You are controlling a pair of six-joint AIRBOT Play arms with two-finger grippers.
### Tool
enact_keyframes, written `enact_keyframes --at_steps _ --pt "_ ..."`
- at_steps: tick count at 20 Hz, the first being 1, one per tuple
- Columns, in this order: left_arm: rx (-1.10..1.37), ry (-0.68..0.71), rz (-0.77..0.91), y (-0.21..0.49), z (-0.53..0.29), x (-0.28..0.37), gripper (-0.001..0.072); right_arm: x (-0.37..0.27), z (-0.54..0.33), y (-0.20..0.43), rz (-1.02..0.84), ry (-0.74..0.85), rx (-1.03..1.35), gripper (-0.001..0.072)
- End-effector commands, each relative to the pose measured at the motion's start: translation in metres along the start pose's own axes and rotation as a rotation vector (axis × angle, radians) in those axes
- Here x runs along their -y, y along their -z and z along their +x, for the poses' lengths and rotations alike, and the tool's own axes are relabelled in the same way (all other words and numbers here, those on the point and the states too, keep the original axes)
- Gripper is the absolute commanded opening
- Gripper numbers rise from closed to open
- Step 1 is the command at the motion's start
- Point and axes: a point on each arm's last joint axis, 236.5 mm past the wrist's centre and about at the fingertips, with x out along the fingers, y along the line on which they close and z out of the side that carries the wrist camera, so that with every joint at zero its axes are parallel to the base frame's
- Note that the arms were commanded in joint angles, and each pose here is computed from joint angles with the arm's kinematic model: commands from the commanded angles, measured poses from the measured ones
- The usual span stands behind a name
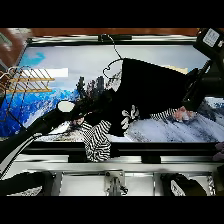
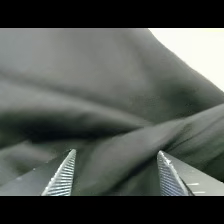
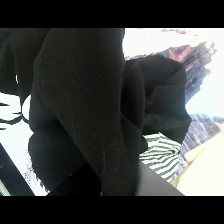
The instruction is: Fold the shirts.
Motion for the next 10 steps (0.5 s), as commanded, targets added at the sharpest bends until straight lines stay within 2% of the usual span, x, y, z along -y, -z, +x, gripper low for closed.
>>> enact_keyframes --at_steps 1,3,7,8,9,10 --pt "0.019 0.066 0.006 -0.009 0.002 0.035 0.0619 0.0 -0.001 -0.001 0.002 0.001 0.001 0.0077" --pt "-0.007 0.081 0.017 0.0 0.008 0.043 0.0618 0.0 -0.001 0.0 -0.002 0.002 0.001 0.0077" --pt "-0.226 0.039 0.001 0.063 0.032 0.014 0.0602 0.002 -0.001 -0.002 -0.013 0.012 0.008 0.0077" --pt "-0.253 0.023 -0.01 0.073 0.038 0.006 0.0473 0.003 -0.001 -0.003 -0.013 0.014 0.01 0.0077" --pt "-0.265 0.015 -0.028 0.08 0.043 0.001 0.0313 0.003 -0.001 -0.002 -0.012 0.014 0.009 0.0077" --pt "-0.265 0.008 -0.044 0.082 0.047 -0.003 0.0259 0.002 -0.001 -0.003 -0.012 0.013 0.009 0.0078"
